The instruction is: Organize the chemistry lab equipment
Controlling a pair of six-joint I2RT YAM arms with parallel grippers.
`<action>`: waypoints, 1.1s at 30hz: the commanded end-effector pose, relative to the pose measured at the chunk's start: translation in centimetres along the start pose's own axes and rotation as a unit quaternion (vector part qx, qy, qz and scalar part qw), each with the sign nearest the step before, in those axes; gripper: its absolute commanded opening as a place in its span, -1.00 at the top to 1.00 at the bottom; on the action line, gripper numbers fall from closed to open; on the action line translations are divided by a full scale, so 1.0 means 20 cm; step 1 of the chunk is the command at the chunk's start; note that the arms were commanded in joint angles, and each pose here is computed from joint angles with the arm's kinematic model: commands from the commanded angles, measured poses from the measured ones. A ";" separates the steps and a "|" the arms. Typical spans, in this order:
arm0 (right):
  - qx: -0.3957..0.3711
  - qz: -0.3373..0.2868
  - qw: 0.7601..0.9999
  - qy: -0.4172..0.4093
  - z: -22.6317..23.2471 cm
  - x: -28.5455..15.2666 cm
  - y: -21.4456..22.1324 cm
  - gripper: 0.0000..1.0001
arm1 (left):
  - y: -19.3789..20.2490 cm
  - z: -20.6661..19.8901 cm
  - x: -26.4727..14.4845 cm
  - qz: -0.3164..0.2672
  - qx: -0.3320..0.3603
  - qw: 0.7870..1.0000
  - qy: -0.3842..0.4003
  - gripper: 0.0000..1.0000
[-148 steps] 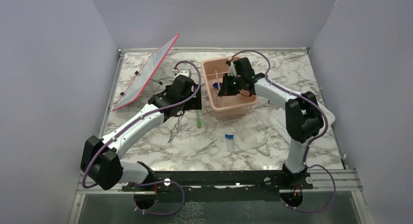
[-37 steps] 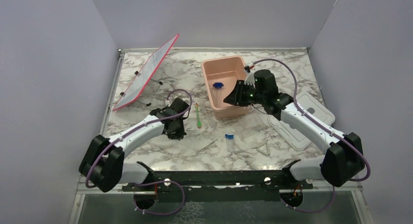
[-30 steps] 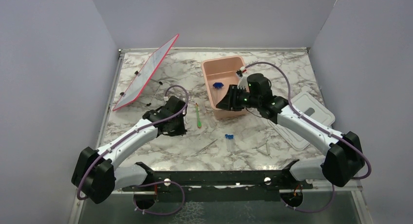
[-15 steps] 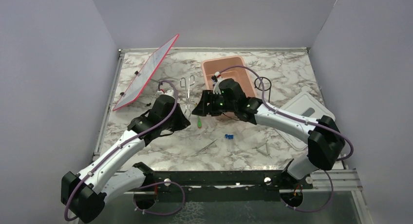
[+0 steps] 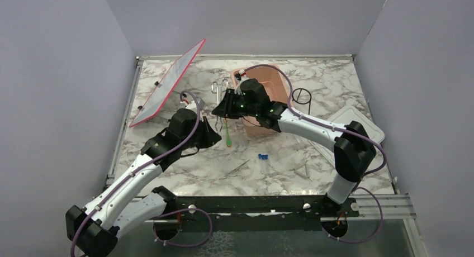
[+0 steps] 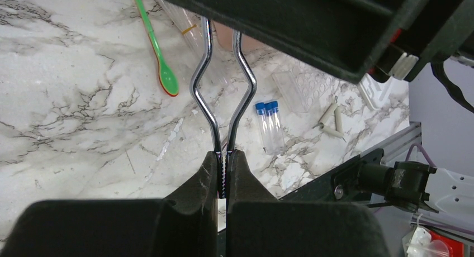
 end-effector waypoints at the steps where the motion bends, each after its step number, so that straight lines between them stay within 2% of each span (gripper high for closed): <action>1: 0.008 -0.034 0.999 -0.006 0.04 0.01 -0.06 0.49 | -0.05 -0.05 -0.03 -0.031 0.022 0.999 0.034 1.00; 5: 0.003 -0.041 0.999 -0.011 0.06 -0.01 -0.08 0.73 | -0.06 -0.05 -0.05 -0.038 0.028 0.998 0.038 0.98; 8: -0.017 -0.041 0.999 -0.023 0.09 -0.04 -0.10 0.96 | -0.07 -0.06 -0.07 -0.047 0.031 0.997 0.043 0.49; 12: -0.048 -0.059 0.997 -0.020 0.09 -0.14 -0.18 0.99 | -0.12 -0.10 -0.11 -0.066 0.049 0.995 0.053 -0.25; 15: -0.066 -0.071 0.995 0.005 0.04 -0.26 -0.27 0.99 | -0.18 -0.14 -0.16 -0.089 0.072 0.991 0.066 -0.55; 19: -0.102 -0.104 0.988 0.046 -0.04 -0.45 -0.43 0.99 | -0.22 -0.16 -0.20 -0.106 0.110 0.985 0.075 -0.63; 24: -0.149 -0.133 0.970 0.138 -0.16 -0.64 -0.60 0.99 | -0.24 -0.17 -0.19 -0.108 0.139 0.981 0.076 -0.68; 29: -0.174 -0.118 0.959 0.191 -0.29 -0.64 -0.69 0.99 | -0.31 -0.20 -0.14 -0.111 0.144 0.981 0.072 -0.68; 33: -0.190 -0.088 0.953 0.217 -0.40 -0.57 -0.69 0.99 | -0.33 -0.20 -0.06 -0.109 0.144 0.981 0.065 -0.68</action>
Point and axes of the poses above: each gripper's point midway between its finger pads, its own x axis out along the fingers, its own z axis along the line the jaws close on, y = z × x, the point moved 7 cm from there along -x, back along the fingers, and after that the axes turned 3 degrees about x, right-handed, at the moved point
